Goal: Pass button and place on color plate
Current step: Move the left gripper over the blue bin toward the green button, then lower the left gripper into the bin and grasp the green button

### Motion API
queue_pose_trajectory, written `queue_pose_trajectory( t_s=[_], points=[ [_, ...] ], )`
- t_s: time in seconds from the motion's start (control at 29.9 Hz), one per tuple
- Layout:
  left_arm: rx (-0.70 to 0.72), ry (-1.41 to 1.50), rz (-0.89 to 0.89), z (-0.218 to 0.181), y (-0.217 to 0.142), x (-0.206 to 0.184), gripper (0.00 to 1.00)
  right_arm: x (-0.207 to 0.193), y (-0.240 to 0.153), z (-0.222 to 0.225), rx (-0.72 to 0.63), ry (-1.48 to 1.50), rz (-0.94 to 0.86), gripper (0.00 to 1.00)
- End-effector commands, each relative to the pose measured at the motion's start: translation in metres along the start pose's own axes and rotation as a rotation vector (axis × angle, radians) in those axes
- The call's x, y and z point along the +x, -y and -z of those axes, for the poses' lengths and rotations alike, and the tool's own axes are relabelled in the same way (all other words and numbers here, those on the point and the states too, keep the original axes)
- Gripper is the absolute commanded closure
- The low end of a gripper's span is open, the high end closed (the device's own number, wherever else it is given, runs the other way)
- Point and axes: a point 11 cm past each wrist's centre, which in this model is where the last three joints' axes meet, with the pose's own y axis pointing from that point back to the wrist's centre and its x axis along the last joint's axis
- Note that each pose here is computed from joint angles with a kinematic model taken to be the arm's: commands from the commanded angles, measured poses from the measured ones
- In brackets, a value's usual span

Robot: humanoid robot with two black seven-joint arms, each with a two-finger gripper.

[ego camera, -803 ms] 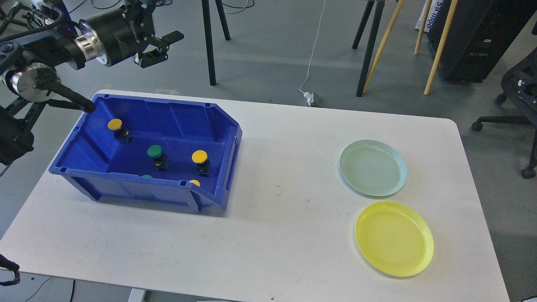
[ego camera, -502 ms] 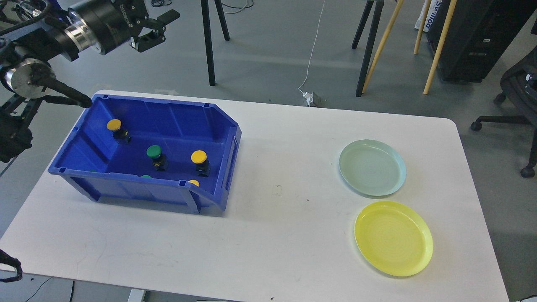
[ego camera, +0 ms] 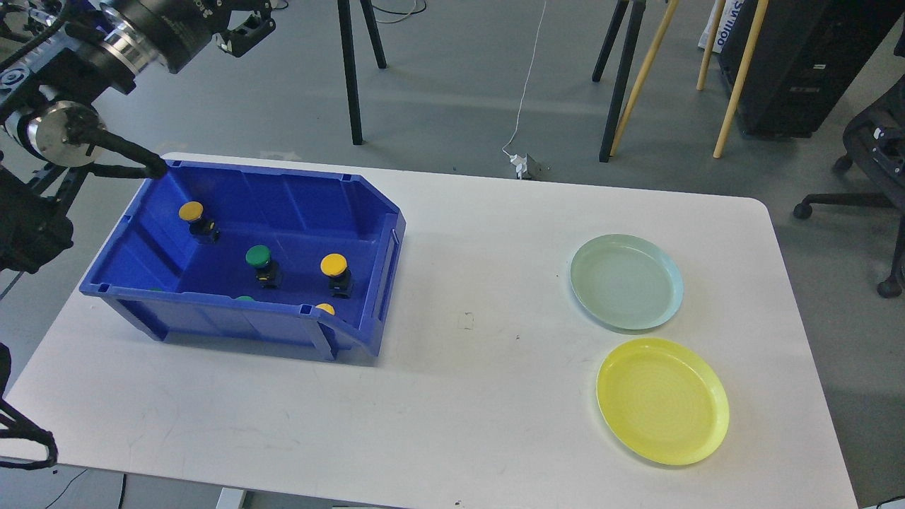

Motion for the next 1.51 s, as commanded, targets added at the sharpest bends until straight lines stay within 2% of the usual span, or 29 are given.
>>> queue_pose_trajectory(
  t_s=[0.0,0.07,0.2,0.3,0.43,0.54,0.7,1.07,1.27,1.47],
  points=[
    [0.101,0.230,0.045,-0.008,-0.010,-0.003,0.17,-0.004,0.001,-0.001,-0.011,-0.017,0.019,0.01],
    [0.177,0.350,0.076,-0.009,-0.018,-0.008,0.17,-0.005,0.001,-0.001,-0.012,-0.019,0.021,0.01],
    [0.312,0.564,0.068,-0.011,-0.039,0.008,0.17,-0.004,0.000,-0.001,-0.018,-0.030,0.023,0.01],
    [0.405,0.739,0.089,-0.003,-0.041,0.009,0.16,-0.004,-0.001,-0.004,-0.031,-0.046,0.026,0.01],
    [0.466,0.964,0.146,-0.003,-0.038,-0.002,0.10,0.004,-0.005,-0.003,-0.045,-0.074,0.015,0.01],
    [0.525,1.147,0.212,0.002,-0.044,-0.012,0.07,0.014,-0.010,0.003,-0.047,-0.098,-0.001,0.01],
    [0.682,1.401,0.349,0.028,-0.067,-0.015,0.07,0.023,-0.015,0.009,-0.049,-0.120,-0.016,0.01],
    [0.873,1.543,0.540,0.106,-0.085,-0.020,0.07,0.019,-0.012,0.013,-0.066,-0.174,0.000,0.01],
    [1.033,1.459,0.631,0.171,-0.121,-0.012,0.07,0.019,-0.012,0.011,-0.070,-0.177,0.002,0.01],
    [1.082,1.379,0.643,0.206,-0.126,-0.016,0.07,0.019,-0.013,0.008,-0.086,-0.197,0.006,0.01]
  ],
)
